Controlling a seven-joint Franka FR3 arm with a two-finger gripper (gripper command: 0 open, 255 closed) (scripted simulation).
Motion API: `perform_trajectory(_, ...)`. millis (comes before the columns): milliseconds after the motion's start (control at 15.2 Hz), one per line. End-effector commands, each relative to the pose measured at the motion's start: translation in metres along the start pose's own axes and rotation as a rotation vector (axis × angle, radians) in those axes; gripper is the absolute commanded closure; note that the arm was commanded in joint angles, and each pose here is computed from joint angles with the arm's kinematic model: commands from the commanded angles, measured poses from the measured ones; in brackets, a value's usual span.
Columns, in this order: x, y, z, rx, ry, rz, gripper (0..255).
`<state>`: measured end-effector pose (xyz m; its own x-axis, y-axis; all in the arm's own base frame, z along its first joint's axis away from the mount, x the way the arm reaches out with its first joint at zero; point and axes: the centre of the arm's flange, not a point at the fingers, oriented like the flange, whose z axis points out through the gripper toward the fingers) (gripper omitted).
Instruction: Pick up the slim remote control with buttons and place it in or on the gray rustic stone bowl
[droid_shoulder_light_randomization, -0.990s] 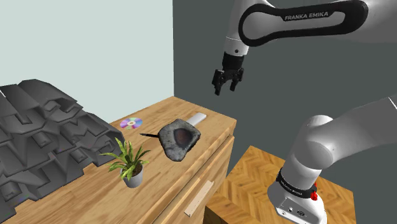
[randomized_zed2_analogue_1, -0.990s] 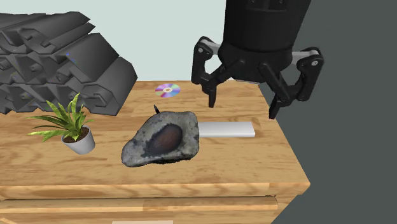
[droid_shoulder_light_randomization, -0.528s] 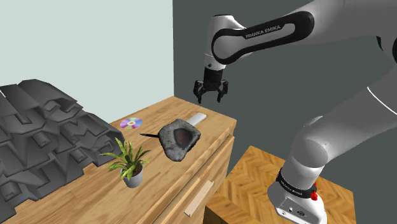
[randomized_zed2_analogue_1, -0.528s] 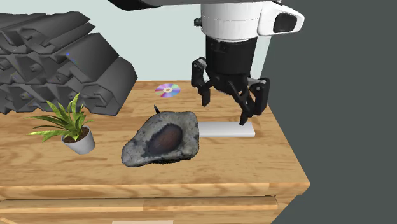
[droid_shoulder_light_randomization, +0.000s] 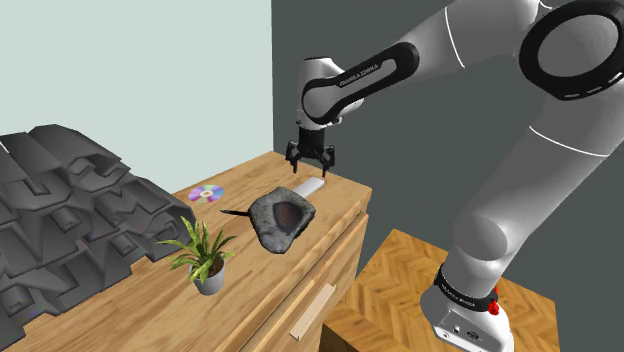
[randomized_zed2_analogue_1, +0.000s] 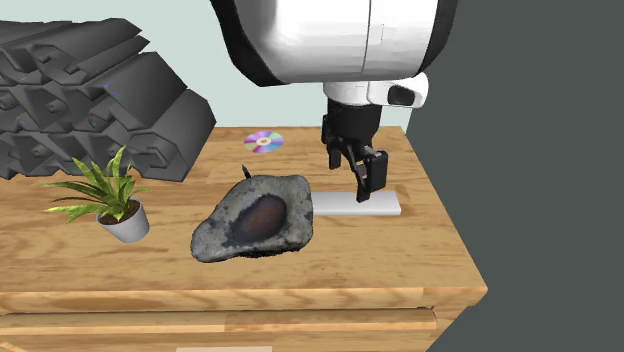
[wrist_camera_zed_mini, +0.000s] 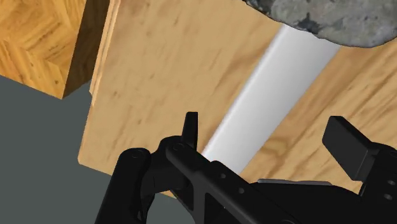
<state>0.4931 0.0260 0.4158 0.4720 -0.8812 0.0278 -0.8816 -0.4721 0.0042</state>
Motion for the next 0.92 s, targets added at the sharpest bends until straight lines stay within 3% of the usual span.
perform_trajectory(0, 0.013, -0.013, 0.022, -0.008, -0.01, 0.119, 0)
perform_trajectory(198, 0.031, -0.026, 0.046, -0.018, -0.022, 0.249, 0)
perform_trajectory(660, 0.03, -0.025, 0.086, -0.018, -0.022, 0.249, 0)
perform_trajectory(858, 0.03, -0.025, 0.086, -0.018, -0.022, 0.249, 0)
